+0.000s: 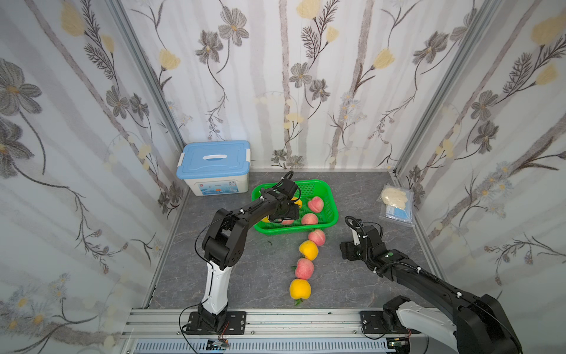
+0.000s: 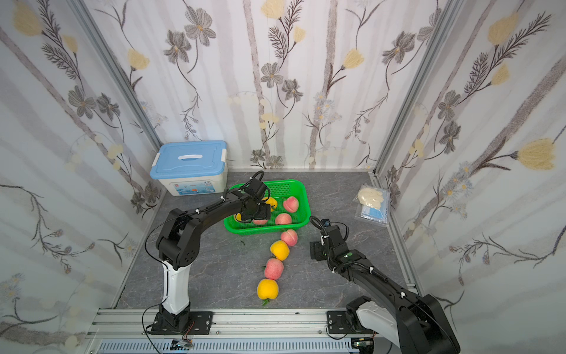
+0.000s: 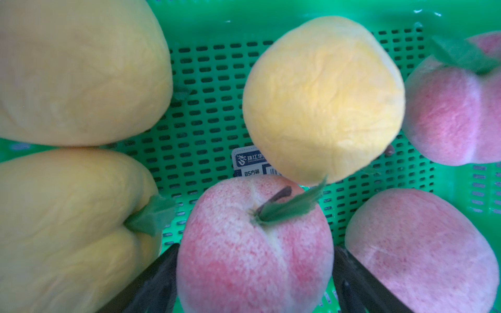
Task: Put the peaches into the basket
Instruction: Place the peach in the basket.
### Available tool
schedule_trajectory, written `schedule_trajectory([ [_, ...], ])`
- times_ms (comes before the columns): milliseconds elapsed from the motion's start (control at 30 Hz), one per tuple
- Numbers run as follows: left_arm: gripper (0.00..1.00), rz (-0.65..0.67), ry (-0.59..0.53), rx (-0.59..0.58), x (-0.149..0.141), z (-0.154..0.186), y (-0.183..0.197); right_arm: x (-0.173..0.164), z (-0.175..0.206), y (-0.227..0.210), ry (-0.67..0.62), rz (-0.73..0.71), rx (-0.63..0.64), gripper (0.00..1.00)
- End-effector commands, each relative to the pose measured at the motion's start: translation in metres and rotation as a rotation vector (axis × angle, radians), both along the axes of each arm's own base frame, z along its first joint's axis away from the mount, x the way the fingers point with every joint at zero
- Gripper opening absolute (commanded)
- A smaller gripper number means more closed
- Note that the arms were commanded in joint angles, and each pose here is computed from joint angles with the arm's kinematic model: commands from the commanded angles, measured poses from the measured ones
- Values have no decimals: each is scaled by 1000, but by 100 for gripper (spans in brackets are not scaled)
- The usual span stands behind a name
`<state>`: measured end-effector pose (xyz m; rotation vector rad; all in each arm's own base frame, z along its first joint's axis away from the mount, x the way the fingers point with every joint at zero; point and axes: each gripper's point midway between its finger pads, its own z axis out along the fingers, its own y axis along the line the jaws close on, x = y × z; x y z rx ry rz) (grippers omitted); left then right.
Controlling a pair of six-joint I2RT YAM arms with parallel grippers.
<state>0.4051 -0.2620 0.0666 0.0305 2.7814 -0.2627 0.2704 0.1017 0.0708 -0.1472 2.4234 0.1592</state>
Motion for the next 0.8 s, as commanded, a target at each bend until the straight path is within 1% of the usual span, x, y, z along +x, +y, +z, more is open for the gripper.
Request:
schedule_trajectory([
  [0, 89, 18, 2, 20, 0, 2, 4, 4, 6, 2, -22, -9, 13, 85],
  [200, 92, 8, -1, 25, -2, 4, 1, 4, 6, 1, -25, -9, 13, 85],
  [400, 93, 3, -17, 27, -3, 13, 0, 3, 6, 1, -24, -10, 13, 85],
  [767, 93, 1, -73, 58, -9, 45, 8, 3, 6, 1, -26, -6, 15, 85],
])
